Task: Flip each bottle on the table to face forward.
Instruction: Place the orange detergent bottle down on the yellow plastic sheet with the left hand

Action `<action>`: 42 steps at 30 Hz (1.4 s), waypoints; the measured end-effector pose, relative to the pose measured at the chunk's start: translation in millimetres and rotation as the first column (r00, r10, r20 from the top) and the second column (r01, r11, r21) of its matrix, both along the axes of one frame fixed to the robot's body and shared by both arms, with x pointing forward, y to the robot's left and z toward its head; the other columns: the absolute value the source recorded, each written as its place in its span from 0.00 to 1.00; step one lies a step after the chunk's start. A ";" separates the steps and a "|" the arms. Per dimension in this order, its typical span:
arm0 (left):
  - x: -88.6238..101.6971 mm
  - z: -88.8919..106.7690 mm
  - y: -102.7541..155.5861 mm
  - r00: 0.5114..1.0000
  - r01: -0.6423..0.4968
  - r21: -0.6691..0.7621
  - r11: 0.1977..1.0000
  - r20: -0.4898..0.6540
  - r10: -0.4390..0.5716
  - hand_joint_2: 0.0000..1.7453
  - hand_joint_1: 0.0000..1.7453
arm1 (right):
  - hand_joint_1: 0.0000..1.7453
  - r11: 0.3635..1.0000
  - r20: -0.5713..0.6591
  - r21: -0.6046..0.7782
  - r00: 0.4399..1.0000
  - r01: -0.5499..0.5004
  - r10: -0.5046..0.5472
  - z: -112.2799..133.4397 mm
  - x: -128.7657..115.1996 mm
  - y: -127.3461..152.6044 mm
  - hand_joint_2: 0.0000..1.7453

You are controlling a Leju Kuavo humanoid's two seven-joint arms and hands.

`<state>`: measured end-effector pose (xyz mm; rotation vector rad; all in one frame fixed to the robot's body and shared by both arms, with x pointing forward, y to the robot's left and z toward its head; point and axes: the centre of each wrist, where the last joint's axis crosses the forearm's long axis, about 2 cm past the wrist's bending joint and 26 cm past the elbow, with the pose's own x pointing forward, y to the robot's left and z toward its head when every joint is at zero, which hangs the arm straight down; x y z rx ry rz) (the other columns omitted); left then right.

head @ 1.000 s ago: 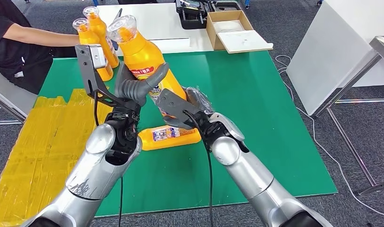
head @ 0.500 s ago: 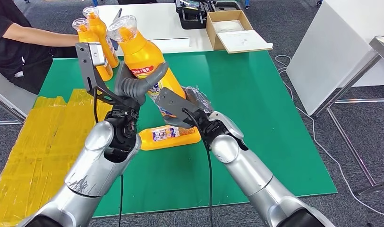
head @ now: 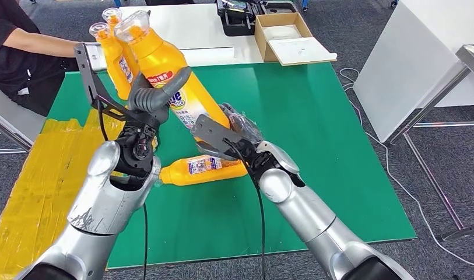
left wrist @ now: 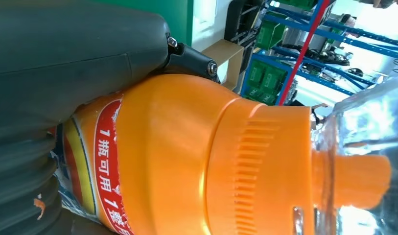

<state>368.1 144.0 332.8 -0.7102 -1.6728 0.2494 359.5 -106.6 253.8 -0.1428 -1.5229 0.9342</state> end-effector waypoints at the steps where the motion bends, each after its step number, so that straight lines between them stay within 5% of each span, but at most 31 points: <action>1: 1.1 2.0 3.9 1.000 -0.002 -0.010 1.000 0.007 0.003 1.00 1.00 | 0.00 1.000 -0.010 0.010 1.000 -0.001 0.001 -1.2 1.0 -2.2 0.00; 9: 15.6 22.1 69.8 0.953 -0.237 0.053 0.970 0.205 0.222 1.00 1.00 | 0.00 0.994 -0.046 0.065 0.995 0.094 -0.091 -21.0 8.4 -62.7 0.00; 13: 19.5 21.1 105.6 0.821 -0.527 0.260 0.810 0.404 0.404 1.00 1.00 | 0.00 0.984 -0.003 0.112 0.990 0.142 -0.142 -23.7 -1.0 -108.0 0.00; 19: 26.2 -11.8 145.3 0.718 -0.690 0.433 0.580 0.506 0.477 1.00 1.00 | 0.00 0.972 0.063 0.163 0.981 0.172 -0.184 -14.8 -18.4 -150.5 0.00; 26: 29.3 -40.3 162.7 0.710 -0.702 0.594 0.393 0.534 0.459 1.00 1.00 | 0.00 0.968 0.097 0.193 0.978 0.162 -0.183 -9.2 -31.5 -167.3 0.00; 32: 27.2 -88.6 171.5 0.781 -0.599 0.750 0.282 0.470 0.411 1.00 1.00 | 0.00 0.969 0.110 0.203 0.980 0.142 -0.167 -7.8 -43.1 -180.7 0.00; 36: 25.5 -102.0 174.3 0.806 -0.555 0.798 0.235 0.445 0.391 1.00 1.00 | 0.00 0.970 0.117 0.202 0.980 0.135 -0.161 -7.6 -46.8 -184.4 0.00; 42: 19.5 -143.3 182.2 0.858 -0.445 0.895 0.020 0.420 0.295 1.00 1.00 | 0.00 0.973 0.127 0.201 0.982 0.115 -0.142 -4.9 -50.1 -189.7 0.00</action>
